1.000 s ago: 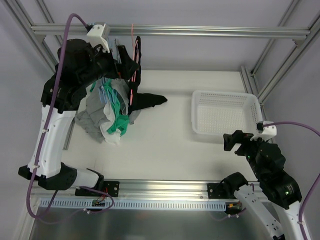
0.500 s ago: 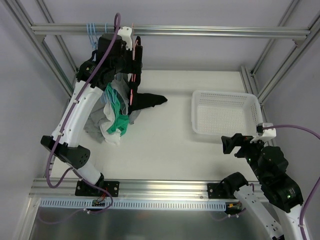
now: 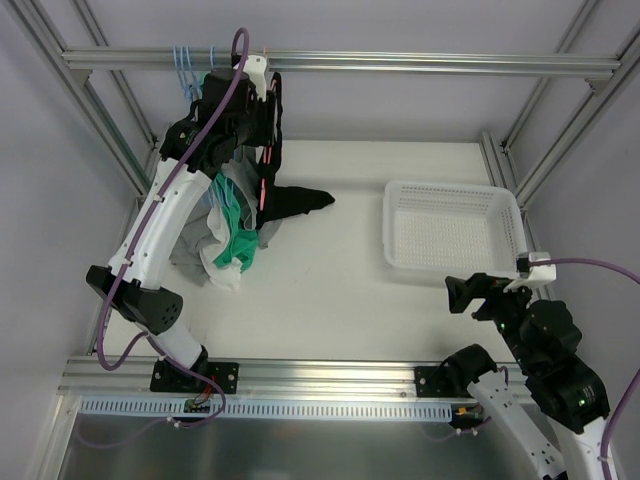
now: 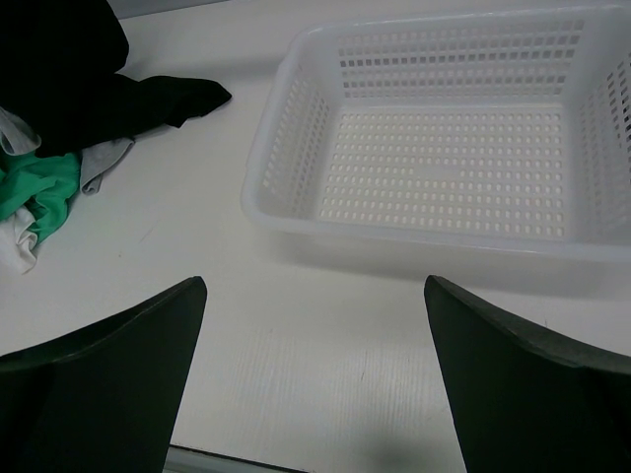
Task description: Remove the tank top from the hanger
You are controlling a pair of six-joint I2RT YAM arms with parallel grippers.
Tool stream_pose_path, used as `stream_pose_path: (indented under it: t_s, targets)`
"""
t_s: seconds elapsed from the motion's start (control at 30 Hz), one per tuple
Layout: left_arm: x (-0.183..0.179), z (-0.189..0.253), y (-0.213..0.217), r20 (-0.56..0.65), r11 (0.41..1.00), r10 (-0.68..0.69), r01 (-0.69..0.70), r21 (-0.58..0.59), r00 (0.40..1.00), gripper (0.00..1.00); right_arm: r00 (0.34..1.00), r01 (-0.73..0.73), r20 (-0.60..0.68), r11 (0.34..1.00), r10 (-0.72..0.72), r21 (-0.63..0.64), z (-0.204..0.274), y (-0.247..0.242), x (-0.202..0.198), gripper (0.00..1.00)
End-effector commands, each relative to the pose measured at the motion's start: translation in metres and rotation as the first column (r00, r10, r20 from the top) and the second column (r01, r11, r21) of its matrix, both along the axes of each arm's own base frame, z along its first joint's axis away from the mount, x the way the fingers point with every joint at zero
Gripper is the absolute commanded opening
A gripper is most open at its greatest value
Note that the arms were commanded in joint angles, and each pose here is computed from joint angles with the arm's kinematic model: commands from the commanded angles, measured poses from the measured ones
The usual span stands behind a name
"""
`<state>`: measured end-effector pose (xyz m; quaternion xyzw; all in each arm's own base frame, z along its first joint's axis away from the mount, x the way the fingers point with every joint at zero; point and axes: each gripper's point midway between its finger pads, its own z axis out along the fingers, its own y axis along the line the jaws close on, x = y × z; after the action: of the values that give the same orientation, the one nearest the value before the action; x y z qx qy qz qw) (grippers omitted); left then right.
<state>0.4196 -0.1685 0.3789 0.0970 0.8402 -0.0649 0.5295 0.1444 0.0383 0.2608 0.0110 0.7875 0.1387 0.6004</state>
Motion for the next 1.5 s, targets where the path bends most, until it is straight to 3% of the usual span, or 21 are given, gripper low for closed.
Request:
stream_pose_path:
  t_s: [0.0,0.07,0.2,0.33,0.4,0.5,0.63,1.07,1.47]
  targets:
    - [-0.004,0.029,-0.003,0.082,0.999,-0.022,0.024,-0.026,0.996,0.45,0.999,0.011,0.039,1.000,-0.011,0.000,0.010,-0.005,-0.002,0.99]
    - [-0.002,0.024,-0.003,0.072,1.000,-0.022,0.023,-0.019,0.997,0.45,0.999,0.014,0.037,1.000,-0.014,-0.002,0.009,-0.005,-0.002,1.00]
    - [0.003,0.016,-0.003,0.057,1.000,-0.017,0.017,-0.002,0.998,0.34,0.999,0.014,0.036,1.000,-0.014,-0.004,0.008,-0.006,-0.003,1.00]
    - [0.006,0.010,-0.008,0.044,1.000,-0.030,0.030,-0.004,0.999,0.32,0.999,0.019,0.035,1.000,-0.018,-0.006,0.007,-0.007,-0.003,0.99]
    - [0.005,0.010,-0.009,0.043,0.999,-0.031,0.031,-0.009,0.999,0.23,0.999,0.019,0.036,1.000,-0.019,-0.004,0.007,-0.007,-0.003,1.00]
    - [0.006,0.010,-0.012,0.042,0.999,-0.043,0.043,-0.016,0.998,0.19,0.999,0.020,0.034,1.000,-0.020,-0.006,0.005,-0.007,-0.003,0.99]
    - [0.008,0.012,-0.011,0.046,0.999,-0.030,0.031,-0.019,0.998,0.01,0.999,0.020,0.031,1.000,-0.020,-0.009,0.004,-0.007,-0.003,0.99]
    - [-0.021,0.083,-0.006,0.183,0.987,0.010,0.020,-0.162,0.983,0.00,1.000,0.017,0.024,1.000,-0.017,-0.005,0.004,-0.005,-0.002,0.99]
    - [-0.053,0.091,-0.017,0.178,0.966,-0.058,0.100,-0.239,0.982,0.00,0.999,-0.008,0.040,1.000,0.008,0.004,0.012,0.002,0.004,0.99]
